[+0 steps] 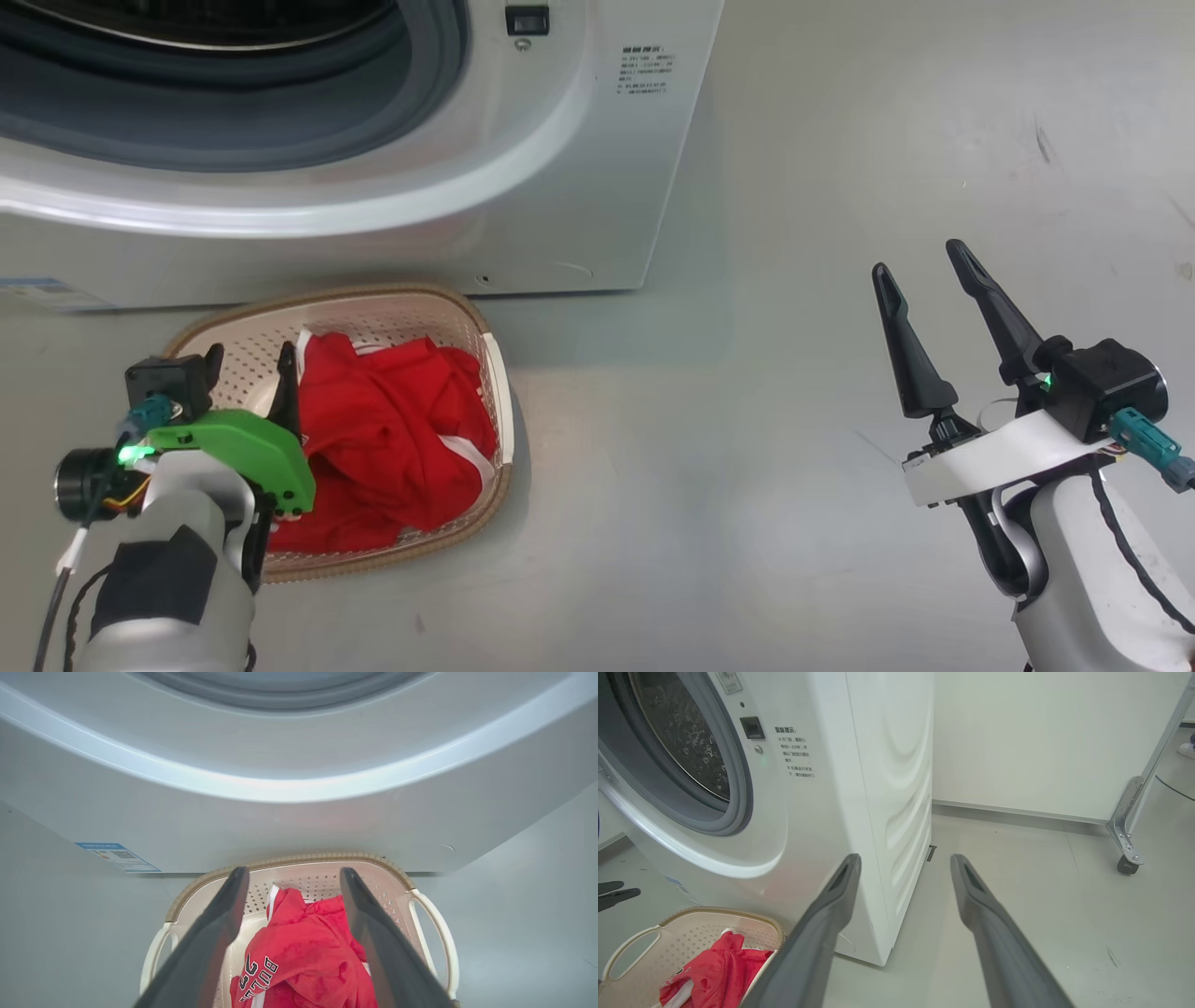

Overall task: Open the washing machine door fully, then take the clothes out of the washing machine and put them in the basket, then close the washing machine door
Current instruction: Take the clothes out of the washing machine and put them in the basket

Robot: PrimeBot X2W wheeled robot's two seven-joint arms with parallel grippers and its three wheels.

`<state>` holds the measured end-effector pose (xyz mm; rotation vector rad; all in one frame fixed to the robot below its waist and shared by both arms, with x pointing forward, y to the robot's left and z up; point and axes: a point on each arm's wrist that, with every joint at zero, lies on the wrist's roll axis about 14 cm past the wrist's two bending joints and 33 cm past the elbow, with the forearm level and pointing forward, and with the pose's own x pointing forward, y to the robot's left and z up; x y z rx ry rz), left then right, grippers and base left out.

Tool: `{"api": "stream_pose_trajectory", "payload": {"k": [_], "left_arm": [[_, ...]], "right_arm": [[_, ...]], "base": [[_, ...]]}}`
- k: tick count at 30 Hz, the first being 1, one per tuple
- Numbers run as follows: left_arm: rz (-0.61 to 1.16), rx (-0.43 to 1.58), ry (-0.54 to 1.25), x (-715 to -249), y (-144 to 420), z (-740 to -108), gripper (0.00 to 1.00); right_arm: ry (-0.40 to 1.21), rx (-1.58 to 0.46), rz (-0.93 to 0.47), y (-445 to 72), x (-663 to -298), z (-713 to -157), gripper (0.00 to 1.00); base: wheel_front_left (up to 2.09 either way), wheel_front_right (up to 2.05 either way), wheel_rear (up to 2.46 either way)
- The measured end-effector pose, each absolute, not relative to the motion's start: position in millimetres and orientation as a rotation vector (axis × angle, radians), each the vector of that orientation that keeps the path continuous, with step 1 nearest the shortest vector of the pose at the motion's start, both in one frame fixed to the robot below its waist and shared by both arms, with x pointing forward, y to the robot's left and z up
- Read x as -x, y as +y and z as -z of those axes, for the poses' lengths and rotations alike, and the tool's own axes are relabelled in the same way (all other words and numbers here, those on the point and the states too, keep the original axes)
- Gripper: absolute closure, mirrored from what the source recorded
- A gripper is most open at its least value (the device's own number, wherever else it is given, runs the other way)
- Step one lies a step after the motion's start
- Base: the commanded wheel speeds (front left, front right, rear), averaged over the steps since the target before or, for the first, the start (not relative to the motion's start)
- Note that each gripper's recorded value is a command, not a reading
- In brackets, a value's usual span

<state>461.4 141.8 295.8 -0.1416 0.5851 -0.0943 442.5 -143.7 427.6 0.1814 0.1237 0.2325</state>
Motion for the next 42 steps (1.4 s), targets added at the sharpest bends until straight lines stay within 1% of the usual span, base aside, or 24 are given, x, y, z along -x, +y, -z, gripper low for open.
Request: {"api": "stream_pose_trajectory", "payload": {"k": [2, 6, 9, 20, 29, 34, 42], "left_arm": [[0.109, 0.148, 0.538, -468, 138, -311, 0.00], [0.131, 0.164, 0.376, -492, 132, -361, 0.00], [0.140, 0.176, 0.280, -500, 129, -394, 0.00], [0.124, 0.186, 0.102, -474, 143, -456, 0.00], [0.094, 0.193, 0.042, -441, 156, -474, 0.00], [0.111, 0.187, 0.005, -430, 152, -486, 0.00], [0.109, 0.203, 0.005, -413, 151, -484, 0.00]], "right_arm": [[0.107, -0.182, -0.229, -144, -442, -435, 0.00], [0.079, -0.184, -0.228, -144, -440, -447, 0.00], [0.066, -0.195, -0.228, -142, -436, -453, 0.00], [0.008, -0.216, -0.236, -135, -419, -479, 0.00], [-0.038, -0.224, -0.253, -128, -410, -497, 0.00], [-0.053, -0.226, -0.247, -129, -403, -503, 0.00], [-0.061, -0.233, -0.229, -134, -394, -506, 0.00]], "base": [[0.00, 0.00, 0.00], [0.00, 0.00, 0.00], [0.00, 0.00, 0.00], [0.00, 0.00, 0.00], [0.00, 0.00, 0.00], [0.00, 0.00, 0.00], [0.00, 0.00, 0.00]]}}
